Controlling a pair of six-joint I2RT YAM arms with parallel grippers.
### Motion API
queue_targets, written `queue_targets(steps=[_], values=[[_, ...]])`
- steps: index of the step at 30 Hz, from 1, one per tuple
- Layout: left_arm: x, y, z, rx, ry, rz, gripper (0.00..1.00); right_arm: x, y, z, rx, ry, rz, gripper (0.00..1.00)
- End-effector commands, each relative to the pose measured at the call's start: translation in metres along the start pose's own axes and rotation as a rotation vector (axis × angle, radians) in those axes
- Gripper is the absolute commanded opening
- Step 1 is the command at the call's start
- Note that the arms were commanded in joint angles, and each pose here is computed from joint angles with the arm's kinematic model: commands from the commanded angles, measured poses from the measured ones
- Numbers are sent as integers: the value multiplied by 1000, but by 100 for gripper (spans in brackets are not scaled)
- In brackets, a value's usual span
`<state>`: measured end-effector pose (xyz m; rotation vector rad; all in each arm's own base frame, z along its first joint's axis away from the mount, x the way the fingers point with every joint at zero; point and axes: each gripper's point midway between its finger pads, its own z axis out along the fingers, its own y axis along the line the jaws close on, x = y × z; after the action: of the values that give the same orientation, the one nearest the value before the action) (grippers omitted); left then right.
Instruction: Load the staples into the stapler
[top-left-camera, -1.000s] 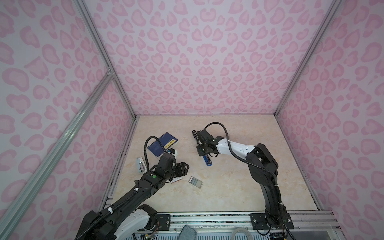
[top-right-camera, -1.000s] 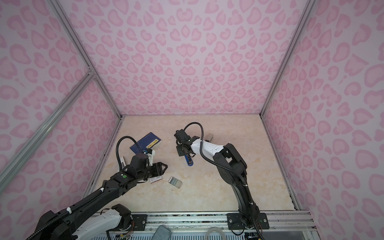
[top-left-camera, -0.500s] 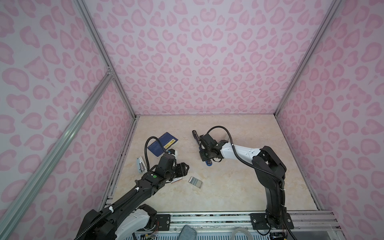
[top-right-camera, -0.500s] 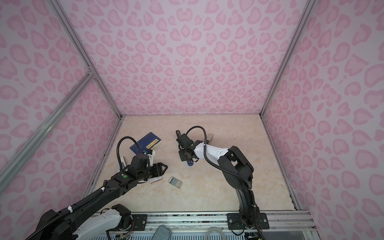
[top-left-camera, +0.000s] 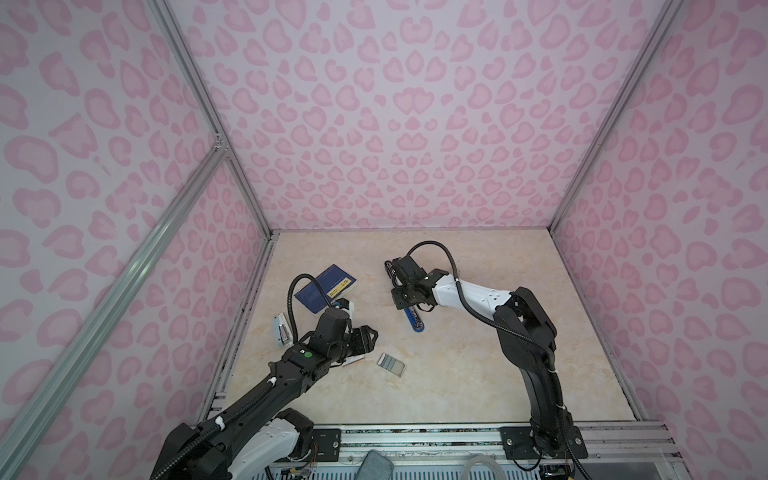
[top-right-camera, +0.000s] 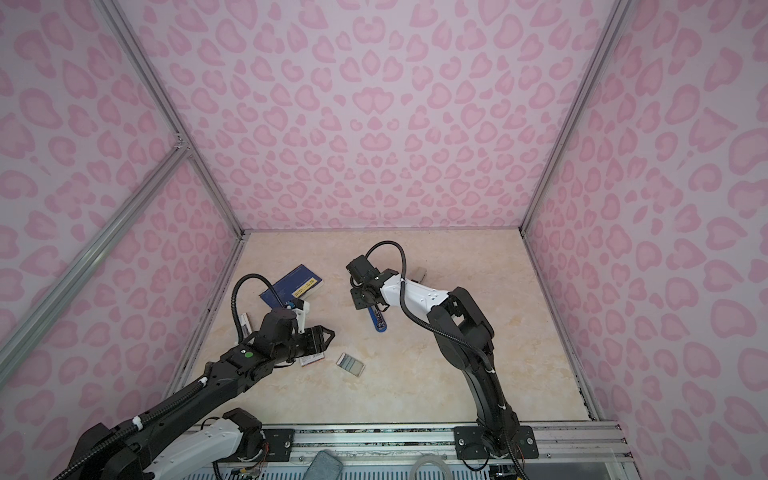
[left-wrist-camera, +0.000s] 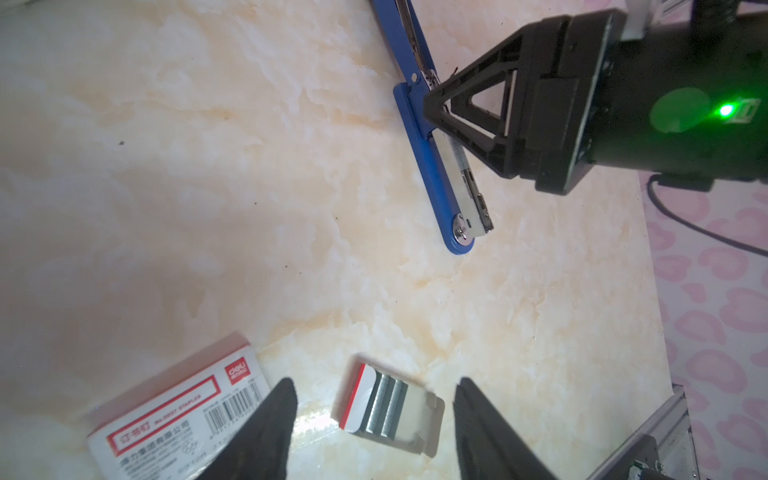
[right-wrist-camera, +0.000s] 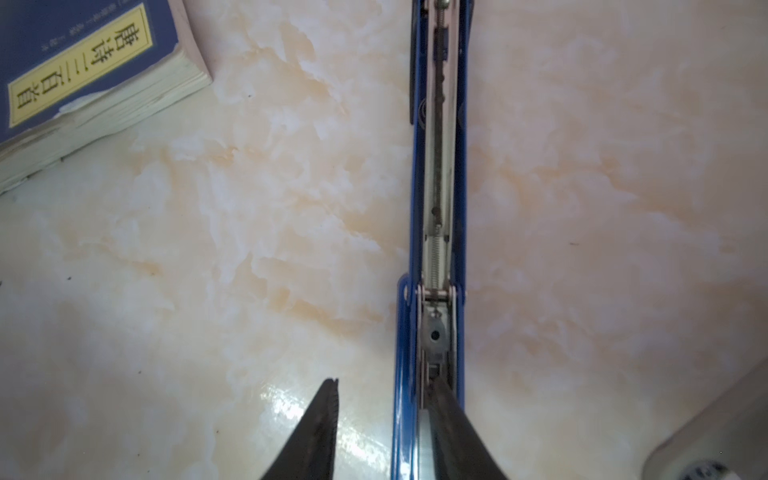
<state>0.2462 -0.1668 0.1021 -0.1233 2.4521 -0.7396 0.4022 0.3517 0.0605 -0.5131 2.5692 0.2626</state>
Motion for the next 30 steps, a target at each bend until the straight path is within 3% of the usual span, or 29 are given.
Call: queue_targets(steps=[1,24,30], values=[[-3,0,0,1,-15,-1,63,7,-2,7,7,35,-12,38],[-2,-1,4,6,-6,-1,63,44,-7,-4,-5,84,6,34],[-3,-3,4,9,-4,3,63,72,-9,-9,-1,129,-8,34]])
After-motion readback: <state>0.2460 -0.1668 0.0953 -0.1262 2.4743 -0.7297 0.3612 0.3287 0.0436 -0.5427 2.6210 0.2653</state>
